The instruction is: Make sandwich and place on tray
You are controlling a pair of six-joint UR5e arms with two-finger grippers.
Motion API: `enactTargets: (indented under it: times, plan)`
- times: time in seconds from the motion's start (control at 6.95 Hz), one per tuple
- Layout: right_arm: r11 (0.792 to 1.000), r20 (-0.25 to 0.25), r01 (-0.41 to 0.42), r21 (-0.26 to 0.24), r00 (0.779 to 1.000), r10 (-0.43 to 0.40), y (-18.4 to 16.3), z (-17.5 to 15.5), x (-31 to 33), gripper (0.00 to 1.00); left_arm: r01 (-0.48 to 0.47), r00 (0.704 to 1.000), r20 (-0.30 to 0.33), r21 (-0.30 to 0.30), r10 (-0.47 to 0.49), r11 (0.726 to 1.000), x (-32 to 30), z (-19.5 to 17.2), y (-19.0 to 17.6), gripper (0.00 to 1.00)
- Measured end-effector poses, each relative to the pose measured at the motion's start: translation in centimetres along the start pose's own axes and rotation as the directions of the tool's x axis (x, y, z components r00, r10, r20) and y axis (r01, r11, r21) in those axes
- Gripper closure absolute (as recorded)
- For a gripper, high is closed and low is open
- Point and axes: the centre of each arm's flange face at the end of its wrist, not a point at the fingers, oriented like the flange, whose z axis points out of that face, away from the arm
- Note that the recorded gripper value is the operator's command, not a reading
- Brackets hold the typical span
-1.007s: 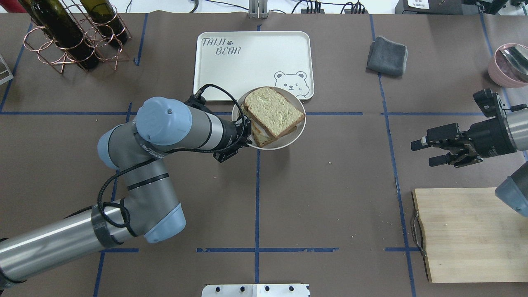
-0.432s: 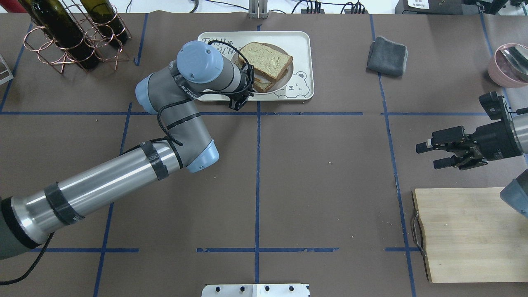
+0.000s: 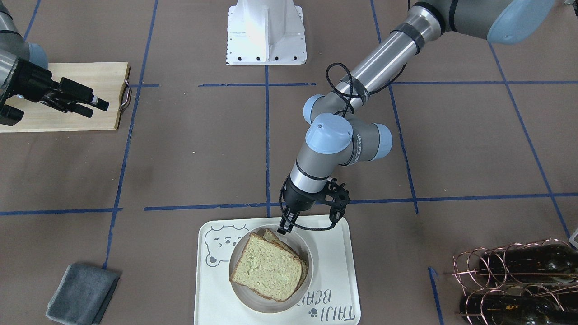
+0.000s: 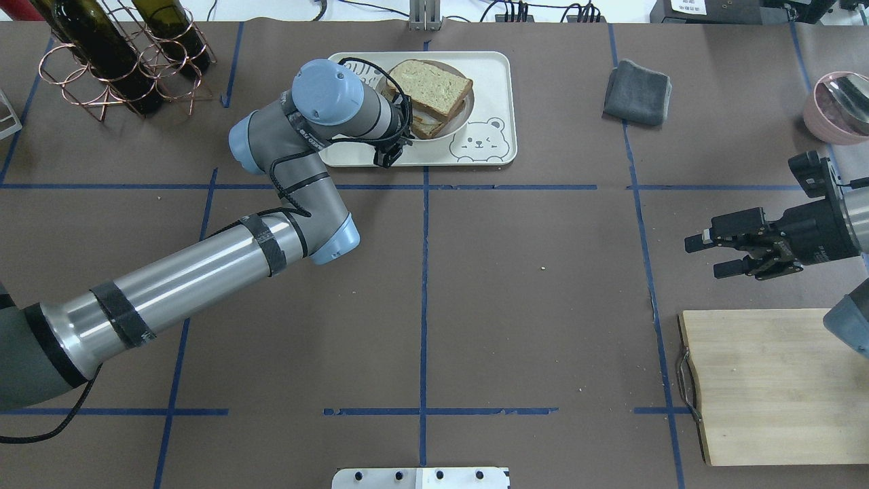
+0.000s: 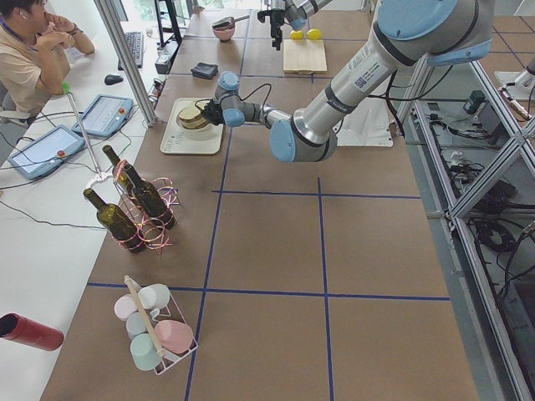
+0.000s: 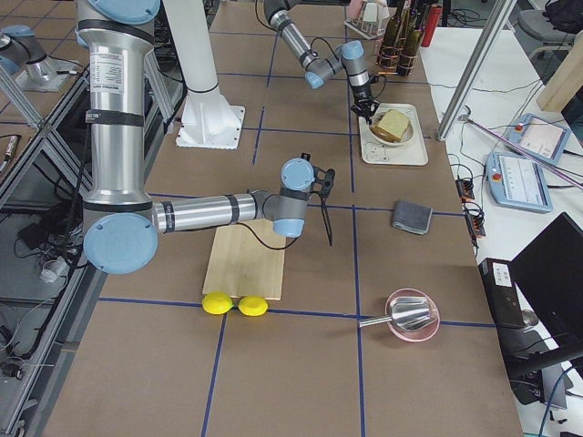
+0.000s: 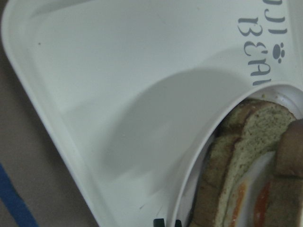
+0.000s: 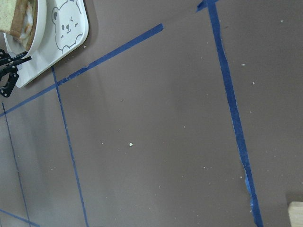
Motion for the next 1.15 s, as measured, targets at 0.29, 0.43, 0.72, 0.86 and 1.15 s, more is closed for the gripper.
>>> enactTargets:
  times: [0.29, 0.43, 0.72, 0.86, 1.15]
  plan:
    - [1.0, -0.002, -0.002, 0.0, 1.0, 0.002, 0.1, 0.0, 0.2, 0.0, -0.04, 0.999, -0.004, -0.002, 0.04, 0.999, -0.1, 0.3, -0.3, 0.75]
    - [1.0, -0.002, -0.003, 0.001, 1.0, 0.003, 0.0, -0.1, 0.2, 0.0, -0.069, 0.998, -0.005, -0.003, 0.069, 0.998, -0.1, 0.4, -0.3, 0.66]
    - [1.0, -0.001, -0.004, 0.006, 1.0, 0.004, -0.1, -0.3, 0.2, 0.0, -0.134, 0.991, -0.017, -0.009, 0.133, 0.991, -0.1, -0.3, -0.5, 0.67]
    - [1.0, -0.001, -0.01, 0.017, 1.0, 0.01, -0.4, -0.8, 0.3, 0.0, -0.155, 0.987, -0.036, -0.026, 0.154, 0.988, -1.3, -1.8, -1.1, 0.67]
    - [0.994, -0.018, -0.065, 0.086, 0.998, 0.066, -2.4, -3.2, 0.9, 0.0, -0.244, 0.969, -0.058, -0.096, 0.24, 0.965, -6.9, -7.1, -4.1, 0.59]
